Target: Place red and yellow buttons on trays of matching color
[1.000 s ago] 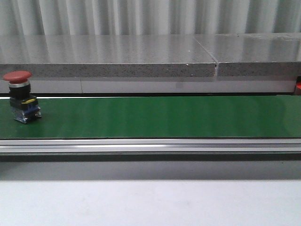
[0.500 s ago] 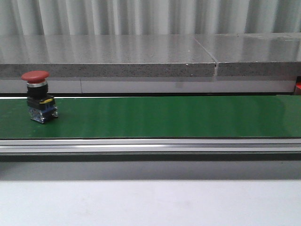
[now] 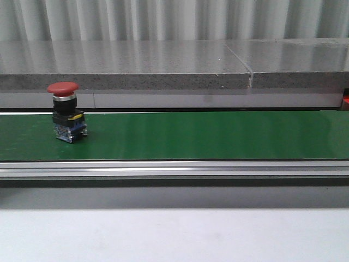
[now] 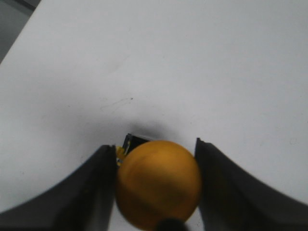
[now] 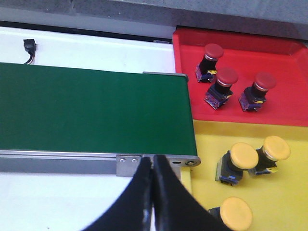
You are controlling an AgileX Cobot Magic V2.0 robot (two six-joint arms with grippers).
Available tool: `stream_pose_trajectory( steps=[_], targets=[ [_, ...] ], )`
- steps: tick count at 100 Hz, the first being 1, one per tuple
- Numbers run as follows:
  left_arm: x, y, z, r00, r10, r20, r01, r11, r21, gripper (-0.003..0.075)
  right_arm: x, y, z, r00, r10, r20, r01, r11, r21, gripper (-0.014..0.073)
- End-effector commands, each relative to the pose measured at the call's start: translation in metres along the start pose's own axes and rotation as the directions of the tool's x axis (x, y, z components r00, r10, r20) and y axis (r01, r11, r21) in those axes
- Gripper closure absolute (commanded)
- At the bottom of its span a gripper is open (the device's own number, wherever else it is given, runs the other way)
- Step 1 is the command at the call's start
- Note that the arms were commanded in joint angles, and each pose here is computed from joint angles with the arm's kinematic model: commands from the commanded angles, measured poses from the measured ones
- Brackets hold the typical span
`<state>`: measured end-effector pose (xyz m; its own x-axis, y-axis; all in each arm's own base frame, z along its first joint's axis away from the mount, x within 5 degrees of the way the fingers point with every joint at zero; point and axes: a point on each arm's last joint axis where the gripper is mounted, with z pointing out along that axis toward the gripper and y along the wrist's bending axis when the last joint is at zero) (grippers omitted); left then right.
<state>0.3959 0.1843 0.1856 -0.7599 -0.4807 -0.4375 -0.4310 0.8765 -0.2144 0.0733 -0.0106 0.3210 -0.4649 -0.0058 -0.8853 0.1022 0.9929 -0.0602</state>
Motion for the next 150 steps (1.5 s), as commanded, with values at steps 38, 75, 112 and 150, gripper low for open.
stream_pose_trajectory(
  steps=[38, 75, 112, 150],
  targets=[
    [-0.023, -0.032, -0.073, 0.983, 0.003, 0.184, -0.016, 0.997, 0.069, 0.074, -0.012, 0.0, -0.004, 0.996, -0.013, 0.086, 0.013, 1.0, -0.001, 0.0666],
    [0.005, -0.103, -0.171, 0.939, 0.202, 0.277, -0.247, 0.959, 0.137, 0.074, -0.012, 0.0, -0.004, 0.996, -0.013, 0.086, 0.013, 1.0, -0.001, 0.0666],
    [0.063, -0.119, -0.184, 0.933, 0.281, 0.225, -0.323, 0.93, 0.174, 0.074, -0.012, 0.0, -0.004, 0.996, -0.013, 0.086, 0.013, 1.0, -0.001, 0.0666],
    [0.084, -0.107, -0.15, 0.95, 0.253, 0.184, -0.282, 0.947, 0.152, 0.074, -0.012, 0.0, -0.004, 0.996, -0.013, 0.086, 0.013, 1.0, -0.001, 0.0666]
  ],
)
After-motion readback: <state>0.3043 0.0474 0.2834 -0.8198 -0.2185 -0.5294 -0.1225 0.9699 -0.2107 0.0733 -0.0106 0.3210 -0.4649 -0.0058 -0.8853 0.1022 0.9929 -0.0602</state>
